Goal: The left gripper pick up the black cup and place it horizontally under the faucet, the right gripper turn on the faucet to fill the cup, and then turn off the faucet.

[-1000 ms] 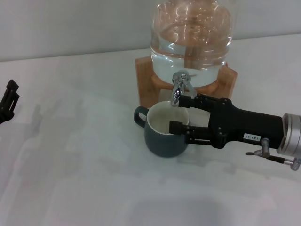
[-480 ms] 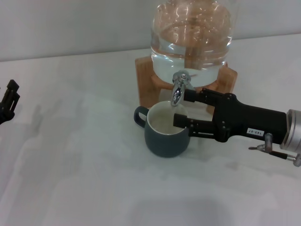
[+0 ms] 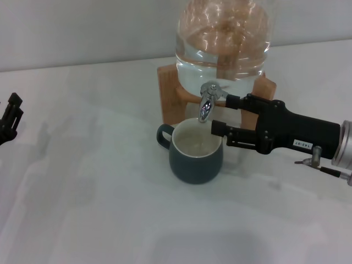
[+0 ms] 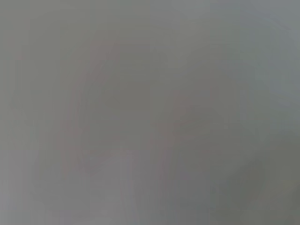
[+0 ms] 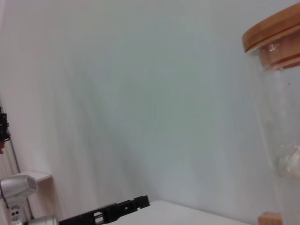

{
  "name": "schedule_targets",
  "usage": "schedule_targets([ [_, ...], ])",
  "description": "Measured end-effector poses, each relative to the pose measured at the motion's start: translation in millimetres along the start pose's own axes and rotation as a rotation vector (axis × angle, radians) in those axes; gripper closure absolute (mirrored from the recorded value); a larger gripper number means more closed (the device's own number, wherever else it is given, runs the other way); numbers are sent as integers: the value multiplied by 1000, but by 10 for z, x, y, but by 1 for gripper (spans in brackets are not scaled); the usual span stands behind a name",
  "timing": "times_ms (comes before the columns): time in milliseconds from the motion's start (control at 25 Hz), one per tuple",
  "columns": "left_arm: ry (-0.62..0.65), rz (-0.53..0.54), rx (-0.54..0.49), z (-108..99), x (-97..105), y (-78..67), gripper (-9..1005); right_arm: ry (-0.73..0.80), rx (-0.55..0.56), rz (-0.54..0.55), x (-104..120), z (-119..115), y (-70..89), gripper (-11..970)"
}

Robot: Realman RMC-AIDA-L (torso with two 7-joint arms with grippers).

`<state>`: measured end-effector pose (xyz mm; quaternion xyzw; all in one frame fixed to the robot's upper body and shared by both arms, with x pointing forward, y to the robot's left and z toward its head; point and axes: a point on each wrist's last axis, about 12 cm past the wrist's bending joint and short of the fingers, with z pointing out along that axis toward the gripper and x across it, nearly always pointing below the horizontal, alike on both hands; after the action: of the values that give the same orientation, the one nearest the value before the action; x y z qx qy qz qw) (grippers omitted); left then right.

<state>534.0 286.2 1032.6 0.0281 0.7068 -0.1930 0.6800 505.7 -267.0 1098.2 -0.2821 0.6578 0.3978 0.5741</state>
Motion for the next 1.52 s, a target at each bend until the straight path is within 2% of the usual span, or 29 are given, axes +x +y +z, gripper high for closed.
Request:
schedule_targets([
  [600, 4, 4, 6, 0, 4, -7, 481, -20, 49, 5, -10, -123, -71, 108],
  [760, 4, 4, 7, 1, 4, -8, 481, -48, 22, 5, -47, -173, -46, 107],
  [1000, 3, 4, 5, 0, 2, -4, 481, -133, -29, 8, -166, -389, 4, 107],
  [1120, 3, 4, 6, 3, 1, -6, 481, -144, 16, 4, -177, -528, -39, 108],
  [1360, 4, 4, 9, 6, 0, -8, 481, -127, 192, -11, -138, -908, -216, 109],
  [1520, 17, 16, 28, 10, 12, -28, 481, -110, 299, -84, -158, -1080, -326, 109],
])
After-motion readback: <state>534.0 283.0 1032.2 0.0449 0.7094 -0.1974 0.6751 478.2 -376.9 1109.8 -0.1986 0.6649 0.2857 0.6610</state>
